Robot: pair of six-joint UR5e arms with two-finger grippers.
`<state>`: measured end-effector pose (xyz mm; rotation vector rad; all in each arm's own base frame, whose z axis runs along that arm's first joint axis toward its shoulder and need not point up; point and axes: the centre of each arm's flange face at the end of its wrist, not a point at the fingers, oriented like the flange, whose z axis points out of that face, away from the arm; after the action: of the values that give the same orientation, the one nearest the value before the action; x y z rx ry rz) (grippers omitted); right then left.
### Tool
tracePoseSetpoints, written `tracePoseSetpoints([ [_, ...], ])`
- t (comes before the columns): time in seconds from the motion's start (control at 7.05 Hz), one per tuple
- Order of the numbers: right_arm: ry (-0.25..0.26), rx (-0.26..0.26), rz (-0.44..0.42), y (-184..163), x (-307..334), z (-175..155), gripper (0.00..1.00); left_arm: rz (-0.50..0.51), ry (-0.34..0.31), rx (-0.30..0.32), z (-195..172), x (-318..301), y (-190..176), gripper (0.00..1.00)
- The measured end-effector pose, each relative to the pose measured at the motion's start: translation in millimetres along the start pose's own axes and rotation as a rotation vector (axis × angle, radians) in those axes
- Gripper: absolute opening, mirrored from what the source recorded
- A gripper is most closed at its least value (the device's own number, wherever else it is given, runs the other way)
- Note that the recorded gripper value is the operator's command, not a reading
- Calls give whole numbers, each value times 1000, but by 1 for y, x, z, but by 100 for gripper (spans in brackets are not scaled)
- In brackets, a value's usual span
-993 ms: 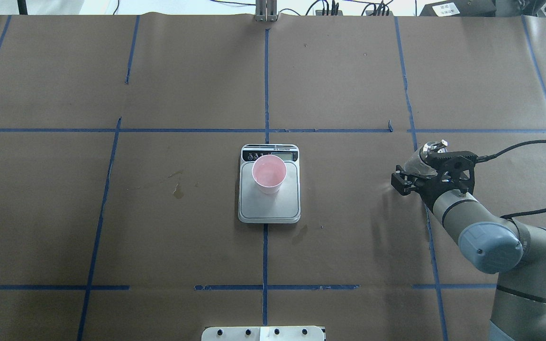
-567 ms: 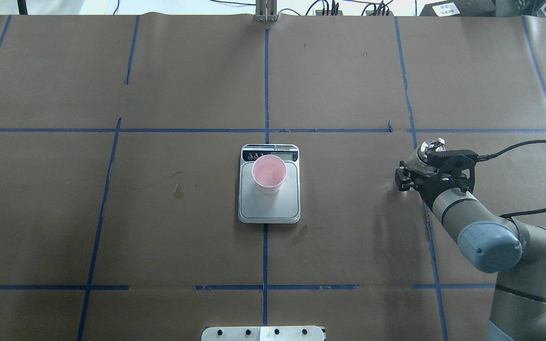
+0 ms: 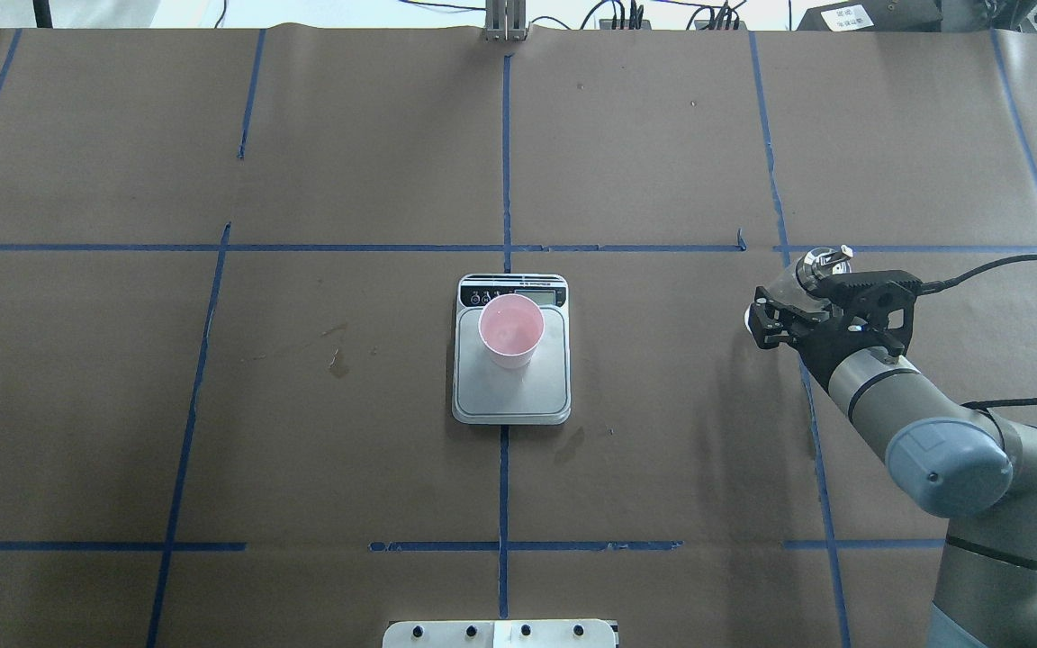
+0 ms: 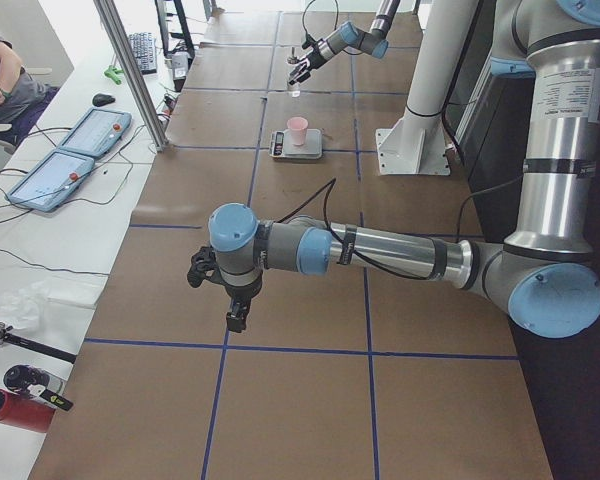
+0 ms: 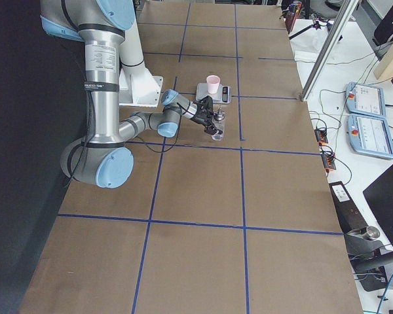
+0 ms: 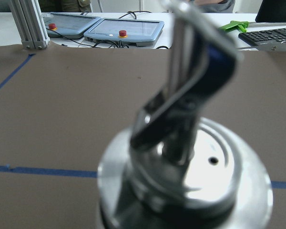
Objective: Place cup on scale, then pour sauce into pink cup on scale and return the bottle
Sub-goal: 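Carry the bottle with the right gripper over the pink cup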
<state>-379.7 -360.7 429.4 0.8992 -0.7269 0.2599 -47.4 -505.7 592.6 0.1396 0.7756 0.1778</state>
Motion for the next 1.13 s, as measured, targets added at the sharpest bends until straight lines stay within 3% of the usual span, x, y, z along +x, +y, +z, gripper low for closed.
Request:
tracePoseSetpoints([
  [0.28,-1,37,-196,-26,3,-5,0,-2,0,-2,1,-1,0,100],
  [0.85,-35,103,-215,-73,-18,-15,0,-27,-4,-11,10,-23,33,100],
  [1.13,-16,102,-329,-80,-27,-12,0,22,-6,3,10,-30,43,100],
])
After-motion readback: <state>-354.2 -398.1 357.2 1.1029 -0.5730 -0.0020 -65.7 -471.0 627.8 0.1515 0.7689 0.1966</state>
